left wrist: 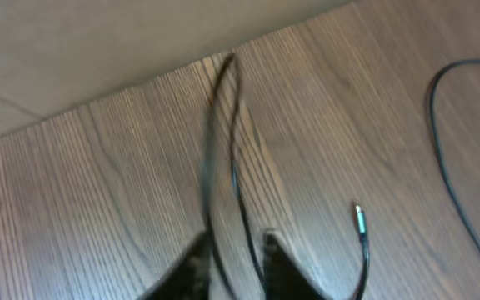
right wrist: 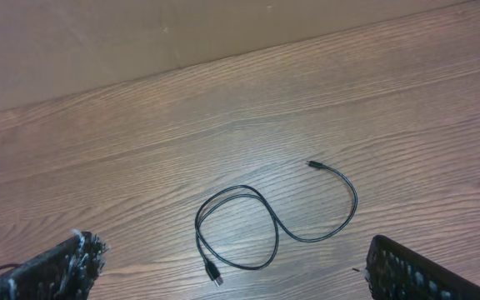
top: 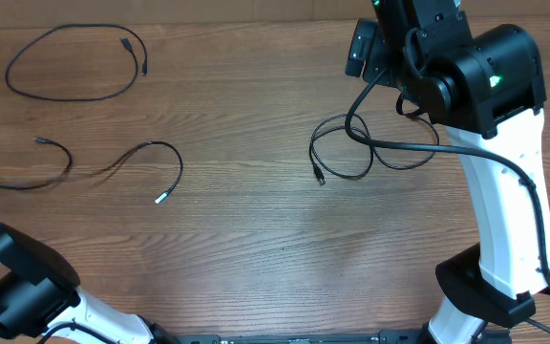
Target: Untangle cables
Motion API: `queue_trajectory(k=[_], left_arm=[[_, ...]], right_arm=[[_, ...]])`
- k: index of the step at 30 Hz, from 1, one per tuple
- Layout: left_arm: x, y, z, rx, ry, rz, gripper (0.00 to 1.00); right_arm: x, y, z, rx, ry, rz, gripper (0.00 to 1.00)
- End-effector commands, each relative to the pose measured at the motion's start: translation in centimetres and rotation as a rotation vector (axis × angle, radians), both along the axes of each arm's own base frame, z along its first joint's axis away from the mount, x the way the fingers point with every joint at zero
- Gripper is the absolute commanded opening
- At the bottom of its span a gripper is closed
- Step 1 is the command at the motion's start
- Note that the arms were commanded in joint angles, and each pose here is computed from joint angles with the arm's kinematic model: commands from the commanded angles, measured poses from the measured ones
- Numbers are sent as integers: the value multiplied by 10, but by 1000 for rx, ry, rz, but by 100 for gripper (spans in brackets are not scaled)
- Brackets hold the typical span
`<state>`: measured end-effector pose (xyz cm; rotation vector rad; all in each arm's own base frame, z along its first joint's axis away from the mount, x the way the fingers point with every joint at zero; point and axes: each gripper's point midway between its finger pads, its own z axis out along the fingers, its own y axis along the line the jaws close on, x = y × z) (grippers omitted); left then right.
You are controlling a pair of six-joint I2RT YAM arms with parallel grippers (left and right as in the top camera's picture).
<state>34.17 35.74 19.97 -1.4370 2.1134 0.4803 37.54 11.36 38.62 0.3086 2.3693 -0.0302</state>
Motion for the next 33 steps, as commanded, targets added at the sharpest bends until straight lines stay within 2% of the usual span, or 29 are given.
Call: queue_trajectory(k=[1,2,4,15,16,18,23,25,28,33], left_arm=[[1,3,-23,-25,60,-24,38],[1,1,-27,-41,66,-29,49],[1,-4,-37,-76,78,-40,53],[12,-47,-58,-292,43,-148,57],[7,-51,-60,-310,59,-146,58],[0,-54,-63,-324,91,-136,66],[-18,-62,-71,-377,151,-111,69],[-21,-66,-74,-400,155,-96,76],[-21,-70,-80,-424,147,-77,100],[-13,-76,-95,-458,97,-84,100]], right_arm=[[-1,-3,4,-7,-11,-4,100],[-1,-3,4,-7,-11,-4,100],[-1,-3,4,-6,-12,-4,100],[-1,-3,4,-6,-11,-4,100],[-1,-3,4,-6,-12,-4,100],[-1,-3,4,-7,-11,-4,100],[-1,-3,4,-7,-11,-4,100],[-1,-3,4,-7,-11,-4,100],[-1,-3,4,-6,-12,-4,100],[-1,-3,4,-6,-12,-4,100]])
